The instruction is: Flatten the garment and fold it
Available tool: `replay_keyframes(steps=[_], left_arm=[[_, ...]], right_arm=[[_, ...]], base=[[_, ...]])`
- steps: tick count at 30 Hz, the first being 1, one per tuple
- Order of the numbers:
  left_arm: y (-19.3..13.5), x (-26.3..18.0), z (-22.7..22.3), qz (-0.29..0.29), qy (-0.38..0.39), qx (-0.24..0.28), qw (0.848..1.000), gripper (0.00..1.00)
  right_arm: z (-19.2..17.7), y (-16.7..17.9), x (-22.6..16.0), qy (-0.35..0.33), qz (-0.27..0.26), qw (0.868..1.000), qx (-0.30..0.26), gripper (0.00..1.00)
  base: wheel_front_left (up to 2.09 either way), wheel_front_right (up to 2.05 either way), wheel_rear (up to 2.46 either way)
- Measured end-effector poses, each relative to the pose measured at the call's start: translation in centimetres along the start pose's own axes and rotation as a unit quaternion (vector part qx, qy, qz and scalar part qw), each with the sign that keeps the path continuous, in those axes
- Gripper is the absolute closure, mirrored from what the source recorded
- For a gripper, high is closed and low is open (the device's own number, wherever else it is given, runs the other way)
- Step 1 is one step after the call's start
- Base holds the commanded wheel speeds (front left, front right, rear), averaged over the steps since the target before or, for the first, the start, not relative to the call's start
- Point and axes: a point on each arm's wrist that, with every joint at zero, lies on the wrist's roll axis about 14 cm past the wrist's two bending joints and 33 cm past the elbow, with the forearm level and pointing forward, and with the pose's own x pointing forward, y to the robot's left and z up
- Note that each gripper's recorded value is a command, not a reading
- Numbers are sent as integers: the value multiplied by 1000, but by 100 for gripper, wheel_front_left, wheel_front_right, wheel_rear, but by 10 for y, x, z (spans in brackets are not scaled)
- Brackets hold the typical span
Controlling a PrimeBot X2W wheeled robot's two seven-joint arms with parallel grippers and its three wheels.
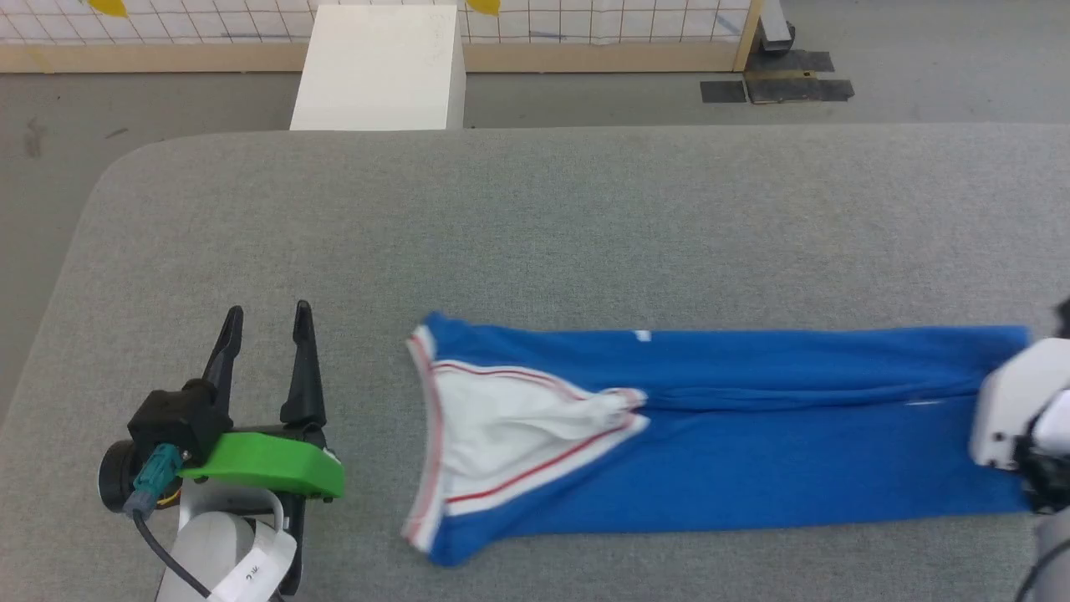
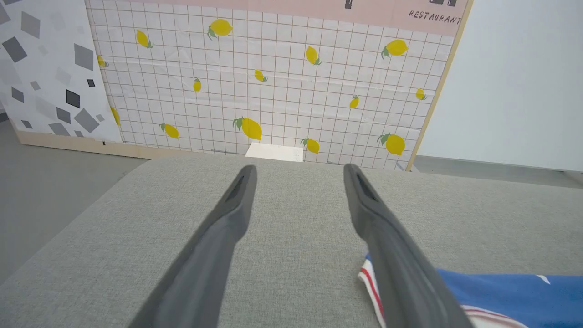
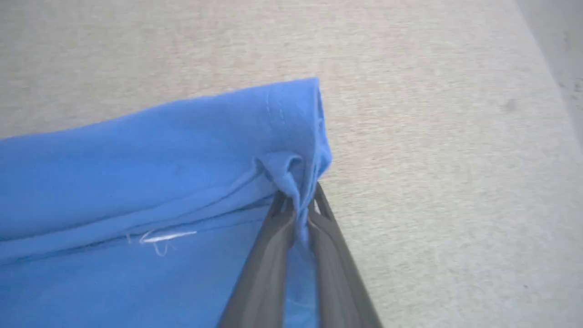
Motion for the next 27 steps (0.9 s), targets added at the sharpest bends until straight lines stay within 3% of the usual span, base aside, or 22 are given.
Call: replay_keyframes(steps=[5,12,17,21,27], left_arm=[[0,1,-4,0,5,1,1000,0],[2,1,-8,1,10,2,1000,0],[-1,-1,-3,-2,5,2,1000,0],[-3,-4,1,-5,1,1,1000,0],[-8,-8,9,-11,-9,0,1000,0]], right_arm=[[6,-46,1,-14,-73,997,-24,100],[5,-51,5,-11,-90,995,-48,100],[19,-14,-2,-29,-39,997,-54,100],[33,25,-31,-39,17,996,-74,100],[54,93,-102,-85,127,979,-138,100]], base=[[0,0,0],[0,0,0],[0,0,0],[0,0,0],[0,0,0]])
